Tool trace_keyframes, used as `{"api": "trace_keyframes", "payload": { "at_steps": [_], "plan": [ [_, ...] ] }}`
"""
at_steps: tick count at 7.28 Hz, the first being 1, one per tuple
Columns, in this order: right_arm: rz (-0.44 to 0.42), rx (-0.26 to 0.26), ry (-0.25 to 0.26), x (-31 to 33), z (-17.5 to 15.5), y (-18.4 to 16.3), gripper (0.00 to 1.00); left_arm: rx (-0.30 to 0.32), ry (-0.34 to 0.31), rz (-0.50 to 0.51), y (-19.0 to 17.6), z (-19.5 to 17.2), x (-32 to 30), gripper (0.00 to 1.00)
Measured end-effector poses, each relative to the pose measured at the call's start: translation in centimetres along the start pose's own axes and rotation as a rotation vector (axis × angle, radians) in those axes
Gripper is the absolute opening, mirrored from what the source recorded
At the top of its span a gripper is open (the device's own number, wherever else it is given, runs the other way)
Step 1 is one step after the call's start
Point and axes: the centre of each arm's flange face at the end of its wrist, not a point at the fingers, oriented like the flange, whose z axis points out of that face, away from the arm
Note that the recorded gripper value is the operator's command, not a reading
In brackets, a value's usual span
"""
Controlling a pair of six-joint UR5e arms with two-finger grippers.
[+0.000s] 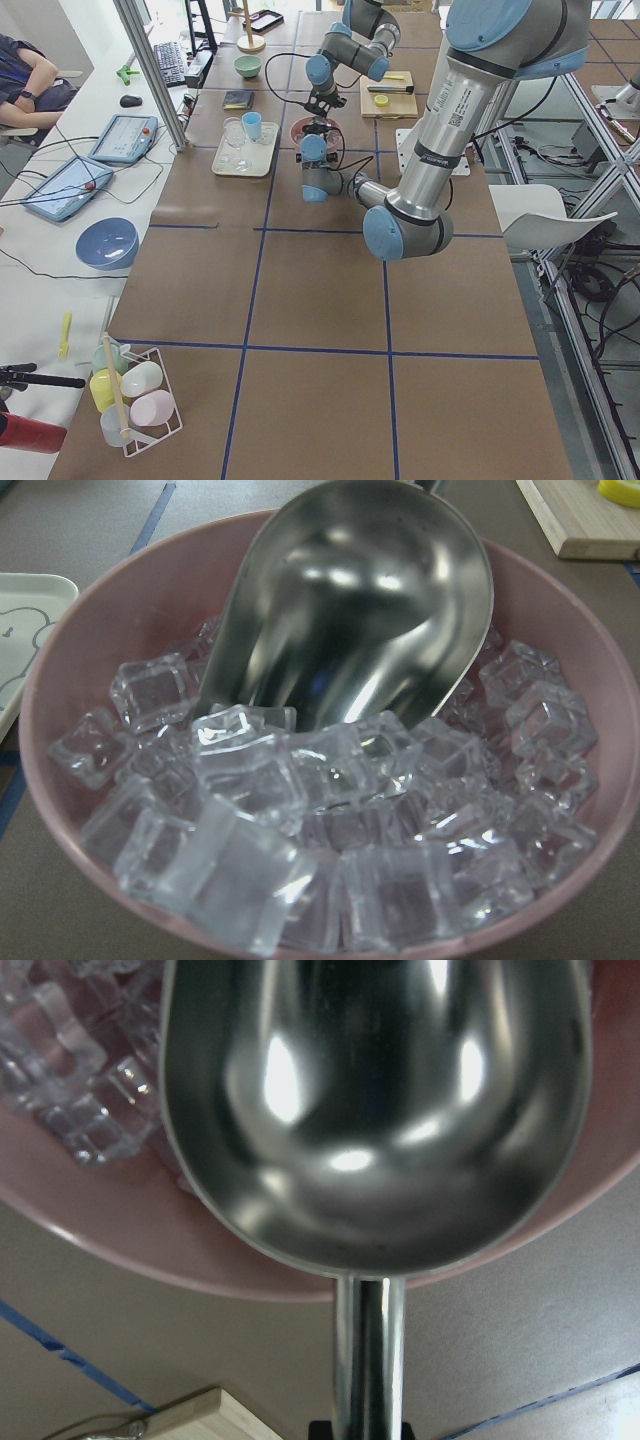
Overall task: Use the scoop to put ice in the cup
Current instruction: 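Dig the scoop into the ice cubes with the right gripper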
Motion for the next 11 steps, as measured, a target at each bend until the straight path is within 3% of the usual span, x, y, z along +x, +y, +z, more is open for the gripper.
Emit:
{"api": "trace_keyframes", "payload": {
  "at_steps": [4,9,11],
  "plan": [
    [-0.026,0.120,0.002,0.2,1.5,4.2,0.00,0.000,0.000,0.000,0.0,0.0,0.0,0.99],
    [0.006,0.260,-0.007,0.1,2.6,4.8,0.00,0.000,-0.002,0.000,0.0,-0.1,-0.1,0.99],
    [0.010,0.322,-0.018,0.0,2.1,7.2,0.00,0.000,-0.003,0.000,0.0,-0.1,-0.2,0.99]
  ]
}}
